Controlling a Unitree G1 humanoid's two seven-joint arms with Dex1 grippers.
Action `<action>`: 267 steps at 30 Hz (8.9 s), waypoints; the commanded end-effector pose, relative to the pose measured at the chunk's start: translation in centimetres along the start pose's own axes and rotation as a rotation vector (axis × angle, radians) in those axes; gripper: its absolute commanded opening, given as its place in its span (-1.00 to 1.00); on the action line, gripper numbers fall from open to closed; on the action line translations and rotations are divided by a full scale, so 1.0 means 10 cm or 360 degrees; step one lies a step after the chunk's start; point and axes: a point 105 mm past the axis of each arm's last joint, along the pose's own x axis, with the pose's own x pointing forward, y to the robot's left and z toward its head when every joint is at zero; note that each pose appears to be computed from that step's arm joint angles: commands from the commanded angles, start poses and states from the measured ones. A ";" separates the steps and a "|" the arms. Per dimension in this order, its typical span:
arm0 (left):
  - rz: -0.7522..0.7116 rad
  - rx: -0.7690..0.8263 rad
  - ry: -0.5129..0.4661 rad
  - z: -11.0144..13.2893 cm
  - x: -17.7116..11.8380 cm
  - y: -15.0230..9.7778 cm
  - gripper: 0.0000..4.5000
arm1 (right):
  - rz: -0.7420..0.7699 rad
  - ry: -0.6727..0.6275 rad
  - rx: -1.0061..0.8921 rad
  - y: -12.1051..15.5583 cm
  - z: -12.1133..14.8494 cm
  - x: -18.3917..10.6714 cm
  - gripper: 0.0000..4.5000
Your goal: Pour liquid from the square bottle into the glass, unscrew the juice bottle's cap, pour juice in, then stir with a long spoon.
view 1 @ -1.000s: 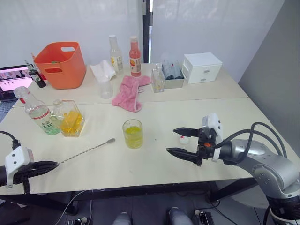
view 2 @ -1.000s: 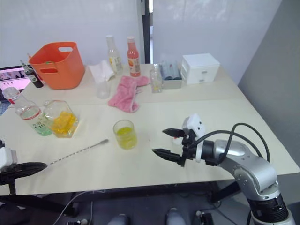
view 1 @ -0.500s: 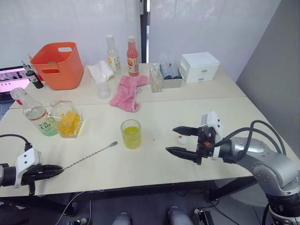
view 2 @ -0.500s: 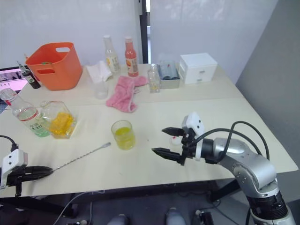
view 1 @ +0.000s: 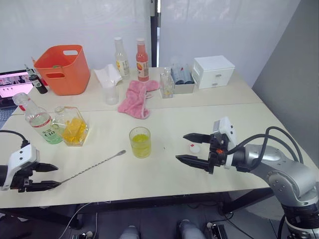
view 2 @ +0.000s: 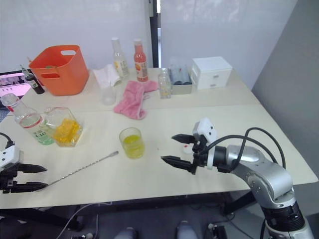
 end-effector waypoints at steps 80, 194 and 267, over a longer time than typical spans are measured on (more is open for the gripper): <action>-0.0397 -0.0228 -0.1476 2.17 -0.04 -0.60 -0.97 | 0.0174 -0.0975 0.0764 -0.06 1.34 0.62 1.00; 0.0158 -0.0144 -0.1052 1.25 0.37 -0.59 0.92 | 0.0078 -0.0371 -0.0287 -0.31 1.38 1.40 -1.00; 0.0168 -0.0145 -0.1073 1.34 0.37 -0.58 0.92 | 0.0375 -0.0340 -0.0284 0.13 1.44 1.20 -1.00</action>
